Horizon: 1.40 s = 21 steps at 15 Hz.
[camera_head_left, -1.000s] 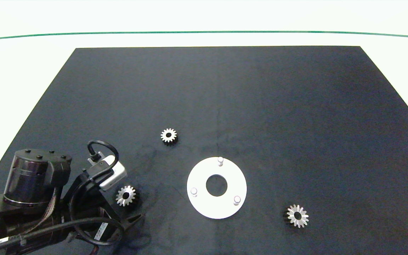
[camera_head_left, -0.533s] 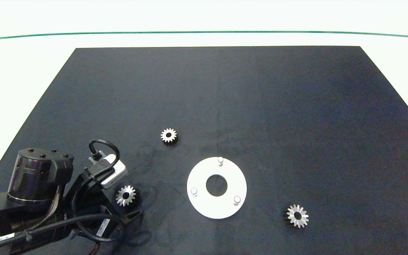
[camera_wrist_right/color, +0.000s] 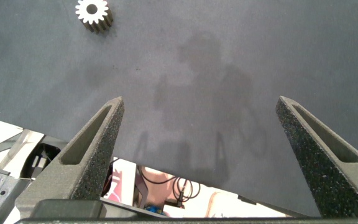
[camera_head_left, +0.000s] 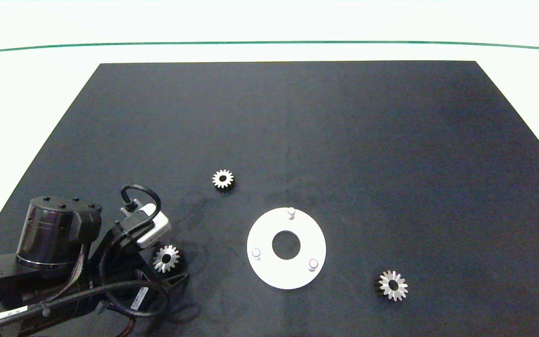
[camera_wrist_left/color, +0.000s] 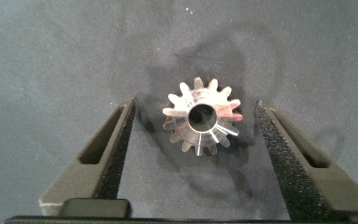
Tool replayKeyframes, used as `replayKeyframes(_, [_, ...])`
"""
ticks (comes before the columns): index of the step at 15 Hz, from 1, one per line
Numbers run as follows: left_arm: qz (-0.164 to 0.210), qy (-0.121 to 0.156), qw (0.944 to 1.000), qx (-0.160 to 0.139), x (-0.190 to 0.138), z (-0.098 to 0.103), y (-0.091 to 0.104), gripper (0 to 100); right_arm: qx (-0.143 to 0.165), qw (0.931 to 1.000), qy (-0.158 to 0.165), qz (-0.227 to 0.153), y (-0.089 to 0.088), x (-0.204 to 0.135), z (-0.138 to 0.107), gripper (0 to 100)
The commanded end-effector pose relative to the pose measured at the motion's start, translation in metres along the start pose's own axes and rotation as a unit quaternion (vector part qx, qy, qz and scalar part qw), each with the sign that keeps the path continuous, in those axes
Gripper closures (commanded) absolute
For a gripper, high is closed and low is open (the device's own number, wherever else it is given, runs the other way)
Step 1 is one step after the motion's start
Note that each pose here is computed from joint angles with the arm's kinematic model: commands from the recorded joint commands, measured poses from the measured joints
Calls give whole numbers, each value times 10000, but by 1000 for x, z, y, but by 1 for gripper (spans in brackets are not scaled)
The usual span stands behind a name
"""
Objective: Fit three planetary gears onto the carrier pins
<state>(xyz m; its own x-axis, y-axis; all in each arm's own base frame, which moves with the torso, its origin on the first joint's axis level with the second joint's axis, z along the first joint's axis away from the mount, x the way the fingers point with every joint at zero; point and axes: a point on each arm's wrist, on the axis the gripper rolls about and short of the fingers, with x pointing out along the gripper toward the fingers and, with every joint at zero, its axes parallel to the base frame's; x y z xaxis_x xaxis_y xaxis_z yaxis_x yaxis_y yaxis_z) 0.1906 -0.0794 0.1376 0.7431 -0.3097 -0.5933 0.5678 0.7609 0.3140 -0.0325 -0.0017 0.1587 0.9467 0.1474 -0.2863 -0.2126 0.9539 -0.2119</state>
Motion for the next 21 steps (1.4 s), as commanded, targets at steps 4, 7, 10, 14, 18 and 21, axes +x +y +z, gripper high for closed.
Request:
replayKeyframes(4, [64,10,10000,-38,0,-2,5,36,-8,10000,18,4,0,0,1,0])
replayKeyframes(7, [58,24,10000,-38,-1,-3,4,42,-10,10000,24,13,0,0,0,0])
replayKeyframes(10, [80,-25,10000,-37,-1,-2,4,48,-8,10000,25,6,0,1,0,0])
replayKeyframes(14, [71,-20,10000,-33,0,-2,4,55,-8,10000,18,4,0,0,1,0])
replayKeyframes(18, [80,-25,10000,-37,0,-2,4,63,-16,10000,10,2,0,0,0,0])
replayKeyframes(21, [83,-32,10000,-37,-1,-2,4,69,-16,10000,18,4,0,0,0,0])
